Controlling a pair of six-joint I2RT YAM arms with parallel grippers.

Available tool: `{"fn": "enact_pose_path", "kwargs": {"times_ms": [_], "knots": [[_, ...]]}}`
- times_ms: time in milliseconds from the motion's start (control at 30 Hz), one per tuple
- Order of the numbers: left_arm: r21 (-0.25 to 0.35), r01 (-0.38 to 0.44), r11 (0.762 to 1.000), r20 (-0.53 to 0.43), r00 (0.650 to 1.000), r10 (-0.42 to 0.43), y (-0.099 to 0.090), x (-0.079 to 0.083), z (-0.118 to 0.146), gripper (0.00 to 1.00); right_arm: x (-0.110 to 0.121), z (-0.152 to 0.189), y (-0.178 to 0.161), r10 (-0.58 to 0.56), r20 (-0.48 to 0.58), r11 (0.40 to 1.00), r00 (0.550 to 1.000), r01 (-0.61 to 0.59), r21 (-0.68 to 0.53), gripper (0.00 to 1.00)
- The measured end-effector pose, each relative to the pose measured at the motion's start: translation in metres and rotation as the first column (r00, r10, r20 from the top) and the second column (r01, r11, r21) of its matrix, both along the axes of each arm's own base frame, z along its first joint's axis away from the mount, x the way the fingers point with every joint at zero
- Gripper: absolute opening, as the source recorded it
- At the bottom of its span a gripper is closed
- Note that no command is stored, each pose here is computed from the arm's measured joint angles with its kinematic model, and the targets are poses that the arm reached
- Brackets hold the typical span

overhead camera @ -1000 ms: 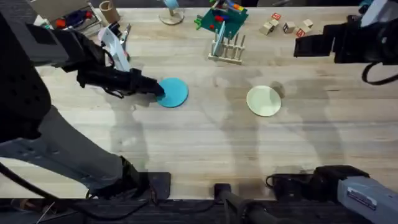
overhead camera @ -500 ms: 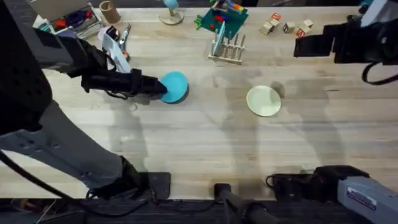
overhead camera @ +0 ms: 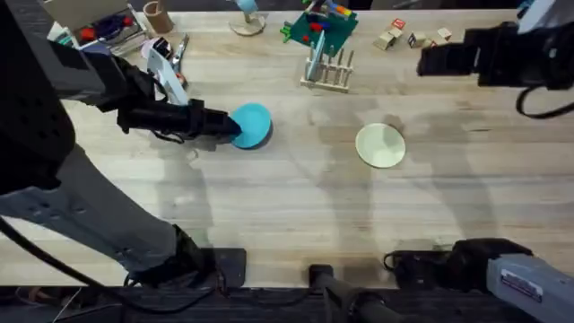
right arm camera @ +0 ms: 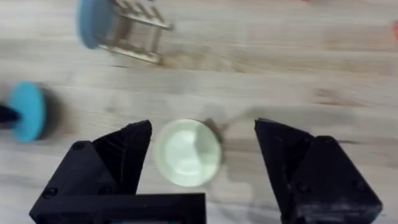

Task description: Pick up the plates from the table one by one and place each into a slot on the dish rack.

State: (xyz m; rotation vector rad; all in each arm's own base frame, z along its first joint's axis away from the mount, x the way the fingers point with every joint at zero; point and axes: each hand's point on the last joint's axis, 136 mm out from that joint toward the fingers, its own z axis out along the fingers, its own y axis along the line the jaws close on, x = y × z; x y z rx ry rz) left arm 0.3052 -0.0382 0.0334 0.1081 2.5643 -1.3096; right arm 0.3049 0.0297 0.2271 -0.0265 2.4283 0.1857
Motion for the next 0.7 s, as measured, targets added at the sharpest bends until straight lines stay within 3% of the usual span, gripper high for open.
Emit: {"fn": "enact_pose_path", "kwargs": {"times_ms": [200, 700], "knots": [[0.0, 0.0, 1.0, 0.001, 1.0, 0.0, 0.0, 0.0, 0.0, 0.041, 0.019, -0.015, 0.035, 0.071, -0.046, 0.986, 0.996, -0.063, 0.152, 0.995], [0.0, 0.0, 1.0, 0.001, 1.0, 0.0, 0.0, 0.0, 0.0, 0.041, 0.048, -0.064, 0.168, 0.31, -0.083, 0.914, 0.947, -0.272, 0.301, 0.995]]}}
